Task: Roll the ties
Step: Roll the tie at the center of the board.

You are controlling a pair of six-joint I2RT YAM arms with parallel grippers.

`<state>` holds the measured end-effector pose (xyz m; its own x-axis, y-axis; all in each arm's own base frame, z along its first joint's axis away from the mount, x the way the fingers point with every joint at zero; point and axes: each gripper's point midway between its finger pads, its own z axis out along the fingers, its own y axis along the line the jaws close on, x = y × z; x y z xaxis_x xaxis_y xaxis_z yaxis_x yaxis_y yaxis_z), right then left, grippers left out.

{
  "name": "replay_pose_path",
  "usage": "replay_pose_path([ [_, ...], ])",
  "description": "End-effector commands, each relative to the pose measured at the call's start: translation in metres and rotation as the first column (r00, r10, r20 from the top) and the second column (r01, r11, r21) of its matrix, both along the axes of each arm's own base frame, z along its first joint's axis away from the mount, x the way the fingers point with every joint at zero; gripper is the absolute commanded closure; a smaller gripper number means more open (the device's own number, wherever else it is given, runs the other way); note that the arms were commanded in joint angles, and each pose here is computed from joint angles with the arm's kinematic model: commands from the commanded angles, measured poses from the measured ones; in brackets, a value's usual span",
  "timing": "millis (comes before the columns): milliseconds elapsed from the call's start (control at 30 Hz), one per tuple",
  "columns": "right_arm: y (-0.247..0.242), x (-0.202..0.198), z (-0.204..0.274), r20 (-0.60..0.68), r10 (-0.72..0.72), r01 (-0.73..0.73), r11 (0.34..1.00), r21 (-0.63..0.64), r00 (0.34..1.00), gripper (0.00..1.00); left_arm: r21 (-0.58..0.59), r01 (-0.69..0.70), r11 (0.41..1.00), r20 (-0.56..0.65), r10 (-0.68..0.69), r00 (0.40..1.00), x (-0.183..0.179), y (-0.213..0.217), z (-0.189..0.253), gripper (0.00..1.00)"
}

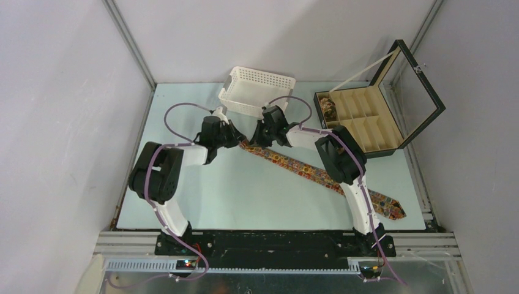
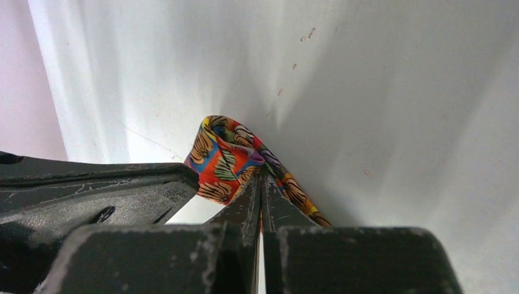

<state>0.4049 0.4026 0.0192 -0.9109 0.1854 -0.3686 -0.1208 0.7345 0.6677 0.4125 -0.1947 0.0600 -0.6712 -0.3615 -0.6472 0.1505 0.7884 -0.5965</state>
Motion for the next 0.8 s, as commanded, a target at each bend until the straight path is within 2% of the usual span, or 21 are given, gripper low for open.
replay_pose_path([
  [0,-0.002,0.003,0.031,0.059,-0.01,0.01,1.0,0.0,0.998,1.0,0.002,0.054,0.999,0.083,-0.054,0.995,-0.001,-0.01,0.023,0.95],
  [200,-0.003,0.002,0.034,0.066,-0.012,0.012,1.0,0.0,0.998,1.0,0.01,0.05,0.999,0.079,-0.051,0.996,-0.003,-0.009,0.02,0.96],
  [567,-0.009,0.004,0.05,0.107,-0.013,0.012,1.0,0.016,0.994,1.0,0.001,0.034,0.999,0.117,-0.034,0.993,0.006,-0.007,0.045,0.97],
  [767,-0.006,0.009,0.066,0.163,0.013,-0.022,0.999,0.049,0.986,1.0,-0.059,-0.058,0.997,0.146,0.066,0.987,0.015,0.024,0.067,0.98],
])
